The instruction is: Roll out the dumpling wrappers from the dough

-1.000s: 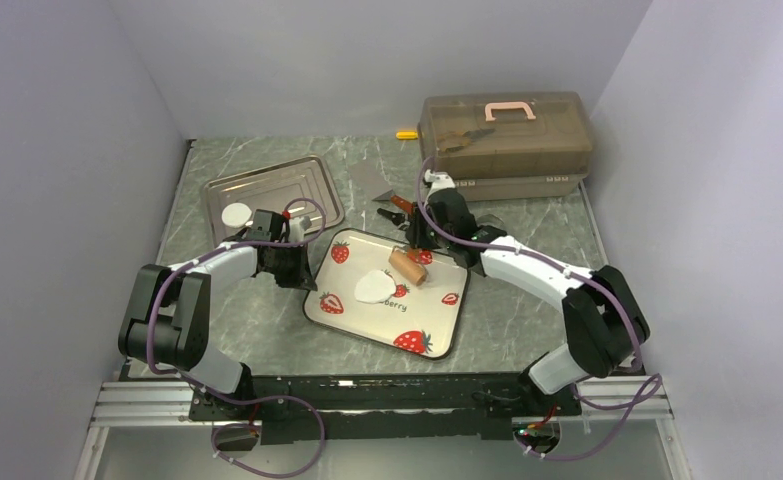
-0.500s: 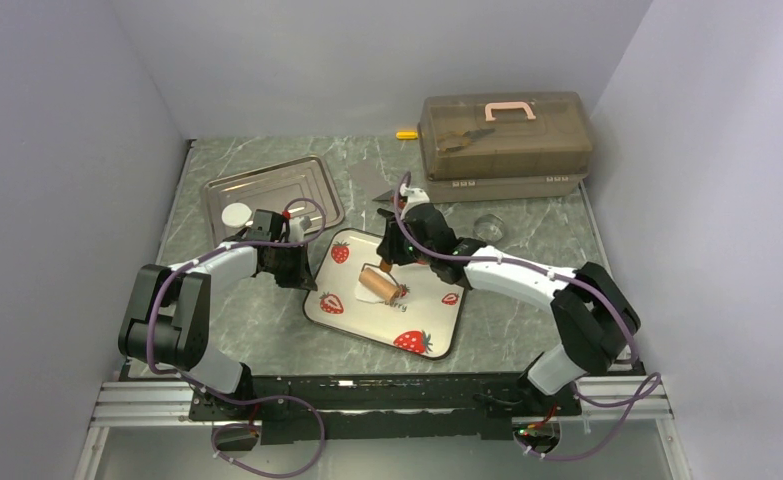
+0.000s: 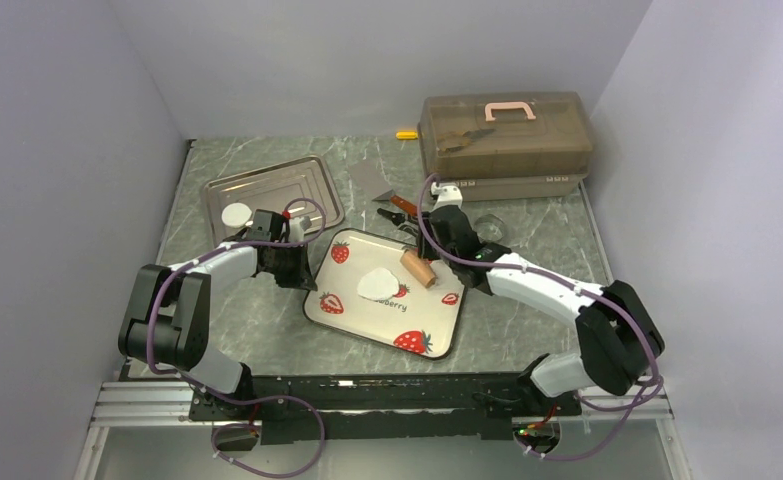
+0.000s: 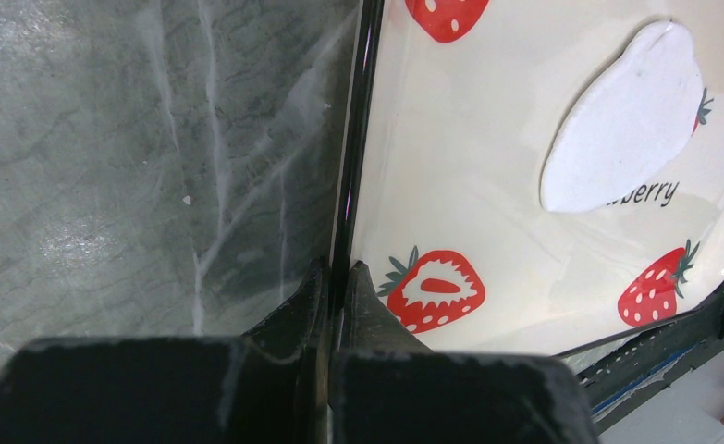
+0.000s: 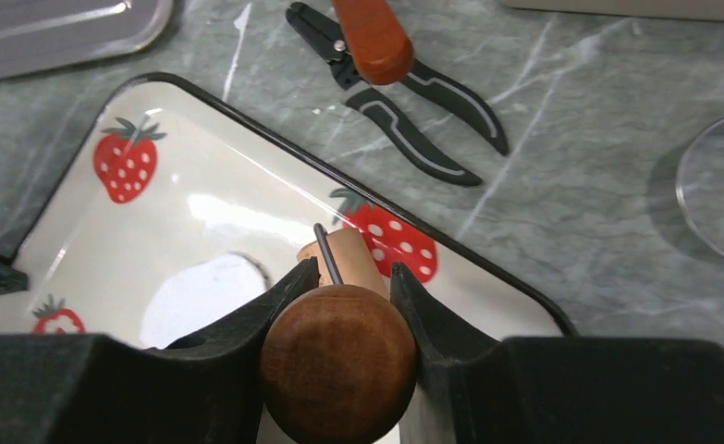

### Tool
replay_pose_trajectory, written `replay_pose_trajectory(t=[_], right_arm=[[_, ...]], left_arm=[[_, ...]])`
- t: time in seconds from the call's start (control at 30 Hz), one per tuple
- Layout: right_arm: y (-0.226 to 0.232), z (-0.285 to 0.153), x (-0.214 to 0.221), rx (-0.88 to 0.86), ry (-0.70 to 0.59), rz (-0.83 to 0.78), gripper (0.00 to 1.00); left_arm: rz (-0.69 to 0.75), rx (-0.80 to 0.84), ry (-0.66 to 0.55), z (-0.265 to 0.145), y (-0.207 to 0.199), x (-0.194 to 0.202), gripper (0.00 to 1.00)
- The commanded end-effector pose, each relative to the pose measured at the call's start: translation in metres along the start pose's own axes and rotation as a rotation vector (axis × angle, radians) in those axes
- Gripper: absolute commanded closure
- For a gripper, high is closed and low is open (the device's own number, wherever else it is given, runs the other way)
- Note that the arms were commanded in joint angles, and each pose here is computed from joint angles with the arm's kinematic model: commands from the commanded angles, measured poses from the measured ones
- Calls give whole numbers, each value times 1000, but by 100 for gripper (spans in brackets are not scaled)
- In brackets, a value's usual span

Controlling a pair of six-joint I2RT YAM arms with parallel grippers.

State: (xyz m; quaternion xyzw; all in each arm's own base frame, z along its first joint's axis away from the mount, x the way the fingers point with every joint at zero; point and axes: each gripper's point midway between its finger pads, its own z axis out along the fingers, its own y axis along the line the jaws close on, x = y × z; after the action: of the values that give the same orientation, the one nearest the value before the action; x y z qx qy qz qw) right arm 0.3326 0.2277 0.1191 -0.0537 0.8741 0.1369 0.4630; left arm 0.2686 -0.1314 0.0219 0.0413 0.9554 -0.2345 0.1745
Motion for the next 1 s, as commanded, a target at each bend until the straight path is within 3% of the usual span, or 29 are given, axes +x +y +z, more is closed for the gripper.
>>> replay_pose_trajectory(t=[0.0,0.17,0.33,0.6,0.77,0.97], right_arm=[[4,-19,-18,-66,4,-155,100],[89,-53,-80,-464,-161,-166,100],[119,-48,-74,-622,-150,-172,100],[93,6,56,-485,190,-255,100],[90,-8,145,-469,424,-294,100],[82,-28,183,-463,517,-266,100]], left_arm=[[3,-60,-41,-2,10,-12,100],[3,-61,-46,-3,10,-13,100],[2,-61,-44,-3,10,-13,100],[-4,-64,-46,-3,11,-13,100],[-8,-65,-36,-1,12,-11,100],[-7,-63,-38,-2,11,-12,100]])
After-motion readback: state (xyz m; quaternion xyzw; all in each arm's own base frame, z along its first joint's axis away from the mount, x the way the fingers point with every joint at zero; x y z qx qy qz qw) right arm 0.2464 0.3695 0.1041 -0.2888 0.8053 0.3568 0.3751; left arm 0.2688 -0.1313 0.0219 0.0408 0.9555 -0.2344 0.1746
